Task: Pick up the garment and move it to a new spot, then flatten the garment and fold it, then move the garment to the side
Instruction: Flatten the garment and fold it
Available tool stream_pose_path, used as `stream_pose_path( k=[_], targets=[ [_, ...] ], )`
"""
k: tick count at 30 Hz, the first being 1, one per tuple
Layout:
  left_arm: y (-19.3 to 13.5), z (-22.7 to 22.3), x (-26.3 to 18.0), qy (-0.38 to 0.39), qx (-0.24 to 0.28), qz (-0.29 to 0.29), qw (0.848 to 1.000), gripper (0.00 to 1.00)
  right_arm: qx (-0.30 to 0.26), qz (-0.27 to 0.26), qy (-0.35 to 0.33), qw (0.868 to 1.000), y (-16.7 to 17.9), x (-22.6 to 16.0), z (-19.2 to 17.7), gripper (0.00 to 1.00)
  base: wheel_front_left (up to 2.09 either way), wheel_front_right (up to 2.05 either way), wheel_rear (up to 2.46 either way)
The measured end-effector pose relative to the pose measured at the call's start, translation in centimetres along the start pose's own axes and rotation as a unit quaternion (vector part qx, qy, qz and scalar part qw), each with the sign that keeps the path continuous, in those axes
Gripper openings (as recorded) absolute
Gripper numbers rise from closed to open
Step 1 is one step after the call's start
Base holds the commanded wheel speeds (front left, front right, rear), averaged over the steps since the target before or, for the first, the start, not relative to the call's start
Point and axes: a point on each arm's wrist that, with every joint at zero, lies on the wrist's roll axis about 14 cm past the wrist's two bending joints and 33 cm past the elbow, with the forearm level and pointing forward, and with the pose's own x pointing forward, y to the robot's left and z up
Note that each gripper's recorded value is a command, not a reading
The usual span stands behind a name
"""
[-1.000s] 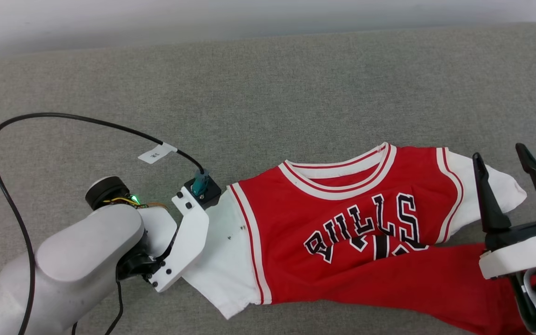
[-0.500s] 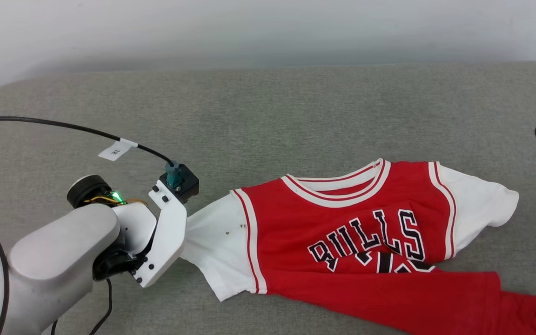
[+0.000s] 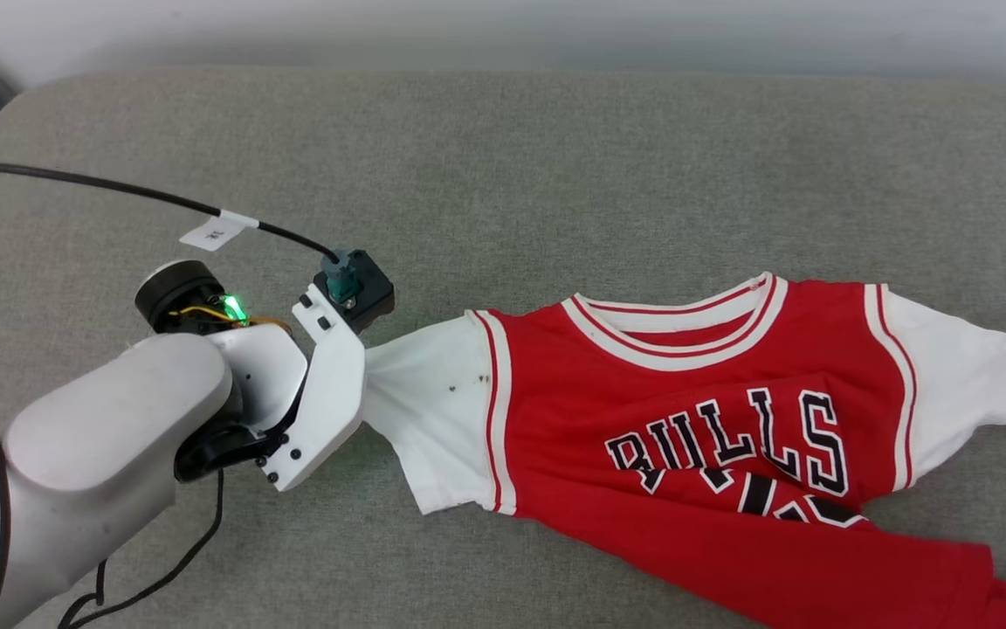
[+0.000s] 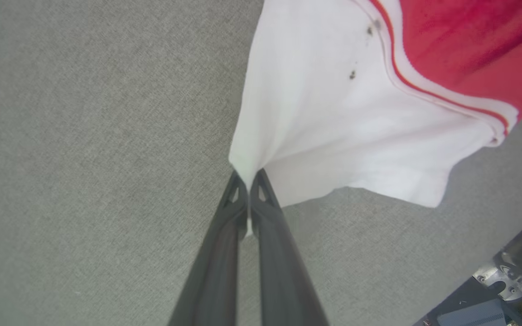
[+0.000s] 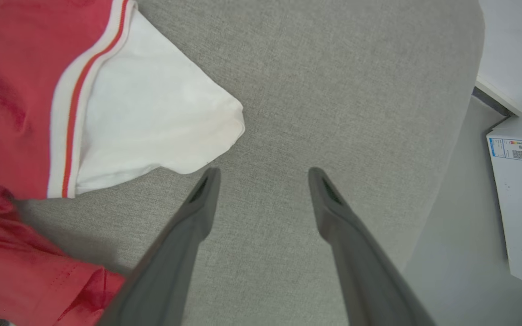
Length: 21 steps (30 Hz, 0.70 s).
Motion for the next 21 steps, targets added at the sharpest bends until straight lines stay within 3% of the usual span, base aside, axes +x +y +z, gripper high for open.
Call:
stream_pose_path(
  k=[6, 19, 20, 21],
  targets=[
    [1.3, 0.3, 1.0, -0.003, 0.004, 0.004, 1.0, 0.0, 0.009, 0.022, 0.087, 0.996, 0.6, 3.4, -1.1, 1.0, 0.0, 0.0, 0.0],
    [2.9, -0.3, 3.2, 0.002, -0.01, -0.001, 1.0, 0.0, 0.029, 0.083, 0.147, 0.985, 4.6, 10.0, -3.5, 1.0, 0.0, 0.0, 0.0],
    [3.0, -0.3, 3.3, 0.002, -0.011, -0.001, 1.0, 0.0, 0.025, 0.084, 0.145, 0.986, 4.7, 10.1, -3.6, 0.8, 0.0, 0.0, 0.0],
    [3.0, -0.3, 3.3, 0.002, -0.012, 0.0, 1.0, 0.0, 0.023, 0.083, 0.14, 0.986, 4.7, 10.1, -3.5, 0.11, 0.0, 0.0, 0.0]
  ],
)
